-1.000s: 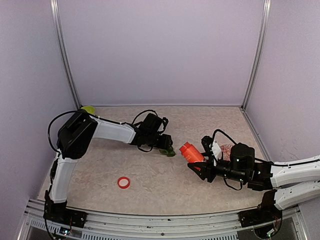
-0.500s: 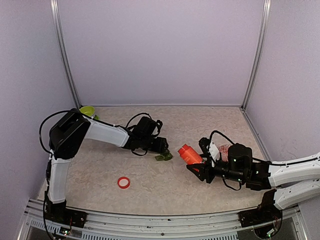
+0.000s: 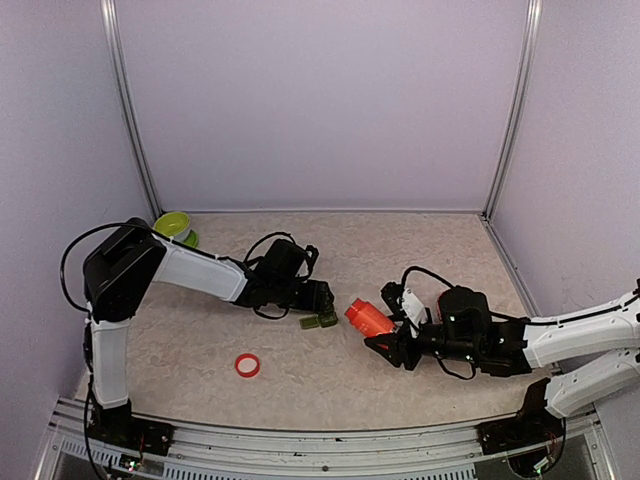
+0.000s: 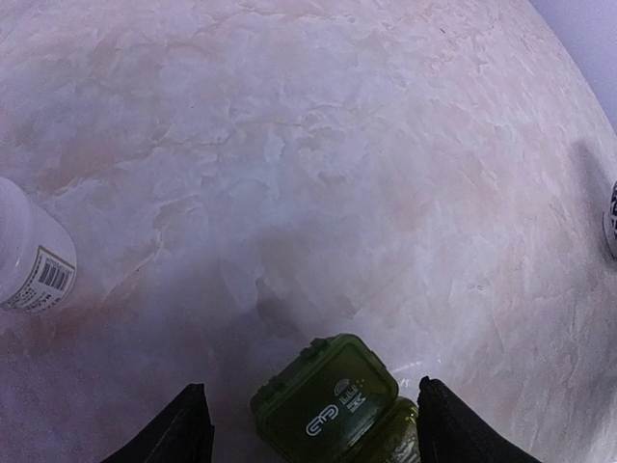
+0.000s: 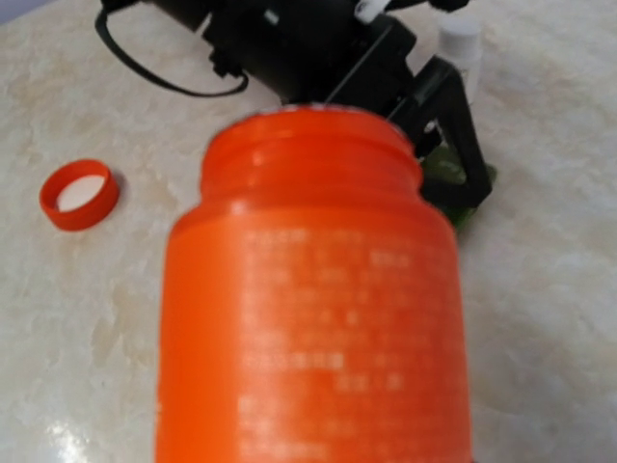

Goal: Sort the pills into containers
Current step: Move the pill container to the center of the board, then pour the pill into the compartment of the pill container.

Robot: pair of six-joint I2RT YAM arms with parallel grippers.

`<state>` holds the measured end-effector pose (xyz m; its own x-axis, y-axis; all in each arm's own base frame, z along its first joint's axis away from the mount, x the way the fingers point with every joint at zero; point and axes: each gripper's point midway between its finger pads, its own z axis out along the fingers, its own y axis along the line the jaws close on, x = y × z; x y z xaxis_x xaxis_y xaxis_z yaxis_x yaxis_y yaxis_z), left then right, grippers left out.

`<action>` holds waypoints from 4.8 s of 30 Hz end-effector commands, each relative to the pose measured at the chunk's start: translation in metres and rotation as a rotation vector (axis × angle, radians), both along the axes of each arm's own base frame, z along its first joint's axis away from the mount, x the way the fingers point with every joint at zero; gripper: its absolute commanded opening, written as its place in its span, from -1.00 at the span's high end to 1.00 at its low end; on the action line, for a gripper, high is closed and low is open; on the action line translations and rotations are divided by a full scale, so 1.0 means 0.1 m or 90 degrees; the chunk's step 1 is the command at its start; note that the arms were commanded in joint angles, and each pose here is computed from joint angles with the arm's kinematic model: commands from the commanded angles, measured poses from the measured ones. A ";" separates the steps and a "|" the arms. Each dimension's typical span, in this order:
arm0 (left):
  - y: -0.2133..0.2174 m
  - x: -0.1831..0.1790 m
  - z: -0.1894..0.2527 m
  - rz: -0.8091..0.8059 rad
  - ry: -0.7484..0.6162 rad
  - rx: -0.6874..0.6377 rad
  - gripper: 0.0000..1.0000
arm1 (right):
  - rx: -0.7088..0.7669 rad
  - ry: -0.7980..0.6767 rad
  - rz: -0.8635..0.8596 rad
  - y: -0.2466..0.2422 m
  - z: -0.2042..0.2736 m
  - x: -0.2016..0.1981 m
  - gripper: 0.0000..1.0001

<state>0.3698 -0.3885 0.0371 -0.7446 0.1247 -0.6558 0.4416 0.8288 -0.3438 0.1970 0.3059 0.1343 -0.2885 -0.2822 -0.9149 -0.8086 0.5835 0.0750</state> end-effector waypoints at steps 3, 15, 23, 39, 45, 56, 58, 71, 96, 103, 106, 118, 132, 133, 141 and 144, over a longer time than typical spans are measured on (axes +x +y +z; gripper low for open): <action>-0.03 -0.07 0.20 0.013 -0.012 -0.028 -0.41 | 0.008 -0.016 0.025 0.16 0.14 0.06 0.42; 0.01 -0.13 0.19 0.025 -0.002 -0.035 -0.41 | -0.017 0.017 0.033 0.27 -0.05 0.09 0.42; 0.06 -0.12 0.46 0.029 -0.029 -0.057 -0.61 | -0.034 0.028 0.026 0.28 -0.12 0.12 0.42; 0.45 -0.36 0.57 0.039 -0.042 -0.078 -0.84 | -0.082 0.082 -0.003 0.37 -0.38 0.33 0.42; 0.44 -0.46 0.56 0.006 -0.049 -0.107 -0.98 | -0.093 0.099 -0.013 0.36 -0.47 0.41 0.42; 0.33 -0.59 0.54 -0.067 -0.074 -0.144 -0.98 | -0.127 0.112 -0.016 0.39 -0.50 0.52 0.42; 0.34 -0.61 0.53 -0.072 -0.074 -0.151 -0.98 | -0.135 0.117 -0.016 0.40 -0.53 0.54 0.42; 0.43 -0.59 0.49 -0.058 -0.065 -0.163 -0.98 | -0.144 0.130 -0.019 0.42 -0.60 0.63 0.42; 0.38 -0.62 0.45 -0.074 -0.054 -0.165 -0.98 | -0.172 0.145 -0.026 0.44 -0.69 0.71 0.43; 0.37 -0.62 0.43 -0.077 -0.051 -0.166 -0.98 | -0.175 0.150 -0.026 0.45 -0.69 0.72 0.43; 0.36 -0.62 0.43 -0.078 -0.049 -0.166 -0.98 | -0.177 0.149 -0.025 0.46 -0.67 0.72 0.43; 0.41 -0.58 0.36 -0.062 -0.045 -0.151 -0.98 | -0.188 0.150 -0.020 0.46 -0.66 0.72 0.42; 0.39 -0.56 0.26 -0.062 -0.029 -0.137 -0.98 | -0.197 0.152 -0.017 0.47 -0.62 0.73 0.42; 0.39 -0.56 0.26 -0.063 -0.029 -0.138 -0.98 | -0.197 0.154 -0.016 0.47 -0.62 0.73 0.42; 0.36 -0.57 0.32 -0.072 -0.038 -0.151 -0.98 | -0.204 0.158 -0.013 0.47 -0.62 0.72 0.41; 0.34 -0.57 0.34 -0.077 -0.042 -0.161 -0.98 | -0.206 0.158 -0.011 0.47 -0.62 0.71 0.41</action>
